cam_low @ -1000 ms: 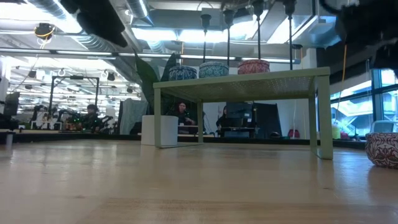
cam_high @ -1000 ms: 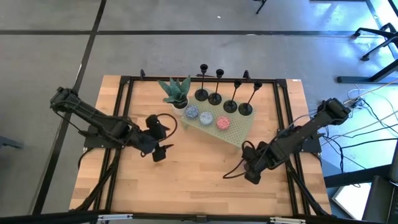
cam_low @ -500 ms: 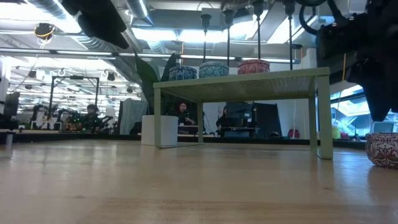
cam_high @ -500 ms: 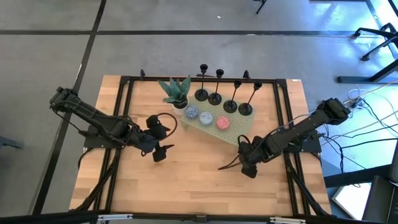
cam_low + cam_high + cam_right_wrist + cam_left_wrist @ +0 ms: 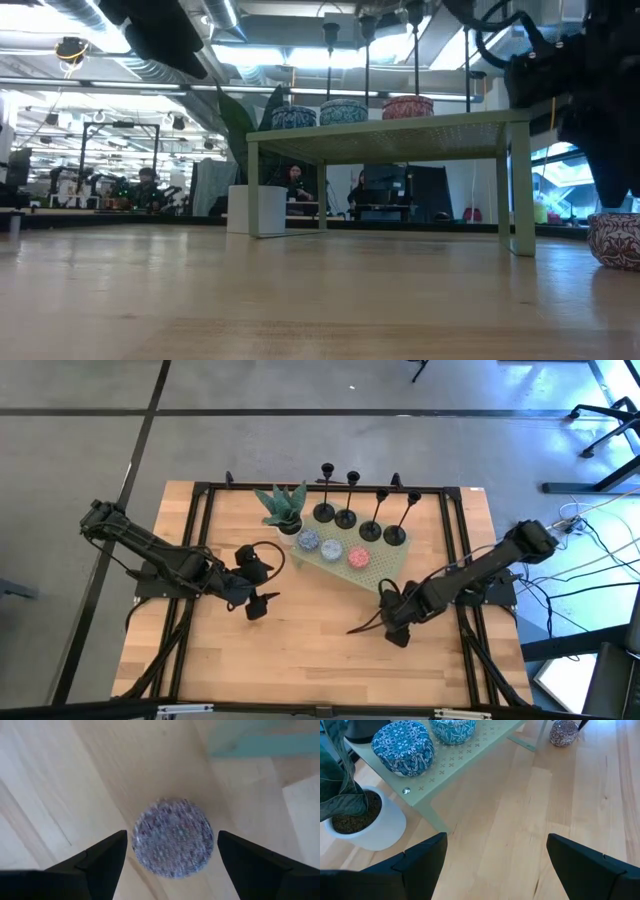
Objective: Stock candles and holders on shelf
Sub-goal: Align the red scented candle with the other scented candles on the shelf
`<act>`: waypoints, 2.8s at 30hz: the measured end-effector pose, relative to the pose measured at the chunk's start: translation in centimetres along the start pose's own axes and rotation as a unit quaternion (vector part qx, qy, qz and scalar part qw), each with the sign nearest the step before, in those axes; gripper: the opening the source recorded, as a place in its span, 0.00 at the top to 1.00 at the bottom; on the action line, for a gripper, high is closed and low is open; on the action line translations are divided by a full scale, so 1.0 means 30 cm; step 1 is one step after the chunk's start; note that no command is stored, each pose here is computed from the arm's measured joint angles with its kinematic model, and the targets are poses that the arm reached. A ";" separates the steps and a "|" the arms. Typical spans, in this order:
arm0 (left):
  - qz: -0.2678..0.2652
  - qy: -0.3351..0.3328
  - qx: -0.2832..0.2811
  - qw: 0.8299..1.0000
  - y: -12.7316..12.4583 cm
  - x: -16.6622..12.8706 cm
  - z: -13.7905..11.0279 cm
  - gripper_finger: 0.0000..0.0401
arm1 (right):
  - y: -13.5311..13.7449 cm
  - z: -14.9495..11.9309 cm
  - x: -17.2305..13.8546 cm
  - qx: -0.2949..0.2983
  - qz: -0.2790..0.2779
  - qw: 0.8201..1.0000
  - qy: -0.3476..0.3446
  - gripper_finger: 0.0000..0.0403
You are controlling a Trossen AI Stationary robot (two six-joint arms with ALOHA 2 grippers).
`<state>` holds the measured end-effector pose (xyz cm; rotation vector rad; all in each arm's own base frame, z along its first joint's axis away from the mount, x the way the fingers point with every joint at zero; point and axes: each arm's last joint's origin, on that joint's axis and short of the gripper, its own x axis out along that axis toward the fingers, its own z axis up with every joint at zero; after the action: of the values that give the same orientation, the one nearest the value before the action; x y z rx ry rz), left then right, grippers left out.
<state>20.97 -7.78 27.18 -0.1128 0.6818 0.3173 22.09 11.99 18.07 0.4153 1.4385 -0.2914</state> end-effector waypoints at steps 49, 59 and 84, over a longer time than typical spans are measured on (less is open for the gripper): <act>-0.002 0.005 0.003 1.000 -0.001 0.000 -0.003 0.15 | 0.078 -0.191 0.024 0.041 -0.065 0.989 -0.127 0.22; -0.004 0.006 0.002 1.000 -0.001 0.000 -0.003 0.15 | 0.046 -0.195 0.058 0.032 -0.088 0.984 -0.153 0.22; -0.023 0.017 0.002 1.000 -0.005 0.000 -0.006 0.15 | 0.043 -0.177 0.057 0.021 -0.085 0.987 -0.136 0.22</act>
<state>20.92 -7.95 27.04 -0.1308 0.7132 0.2694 18.12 15.60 16.08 0.2736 1.2025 -0.4975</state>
